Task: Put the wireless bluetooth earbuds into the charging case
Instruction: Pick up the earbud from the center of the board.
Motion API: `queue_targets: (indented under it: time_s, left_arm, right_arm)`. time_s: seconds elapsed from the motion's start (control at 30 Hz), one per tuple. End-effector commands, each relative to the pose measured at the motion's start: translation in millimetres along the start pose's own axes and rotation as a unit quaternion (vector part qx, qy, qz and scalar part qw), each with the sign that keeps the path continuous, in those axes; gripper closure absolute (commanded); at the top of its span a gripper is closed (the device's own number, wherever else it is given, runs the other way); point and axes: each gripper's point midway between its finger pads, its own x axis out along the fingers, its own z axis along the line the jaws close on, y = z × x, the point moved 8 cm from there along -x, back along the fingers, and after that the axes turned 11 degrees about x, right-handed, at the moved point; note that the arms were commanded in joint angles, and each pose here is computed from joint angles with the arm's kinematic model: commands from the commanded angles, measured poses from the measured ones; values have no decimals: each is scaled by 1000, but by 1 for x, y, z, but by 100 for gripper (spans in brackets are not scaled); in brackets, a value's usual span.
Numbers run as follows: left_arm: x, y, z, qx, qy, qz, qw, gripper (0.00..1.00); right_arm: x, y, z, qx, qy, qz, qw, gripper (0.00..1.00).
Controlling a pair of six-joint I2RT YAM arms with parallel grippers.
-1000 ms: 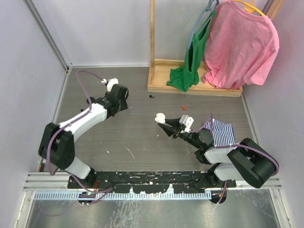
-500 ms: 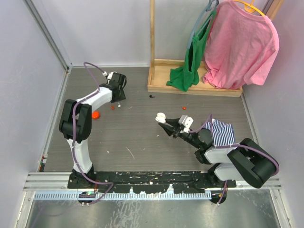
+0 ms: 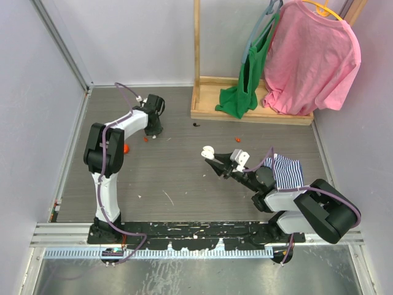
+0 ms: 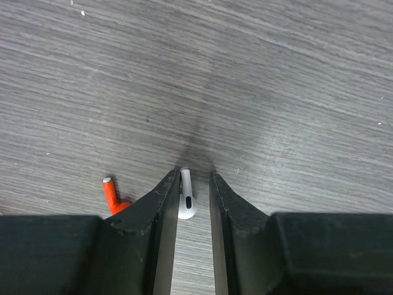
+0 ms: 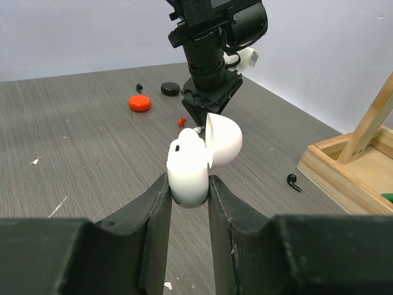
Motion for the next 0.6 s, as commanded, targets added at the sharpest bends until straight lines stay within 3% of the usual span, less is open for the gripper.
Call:
queue_targets:
  time_s: [0.0, 0.27, 0.57]
  left_arm:
    - [-7, -5, -1, 5, 9, 10, 1000, 74]
    - [-18, 7, -4, 28, 51, 35, 998, 84]
    - [-51, 37, -25, 131, 98, 40, 986, 86]
  right_arm:
    - [4, -17, -1, -23, 3, -38, 999, 92]
    - [4, -18, -1, -21, 4, -37, 999, 93]
    - [4, -18, -1, -20, 5, -38, 999, 93]
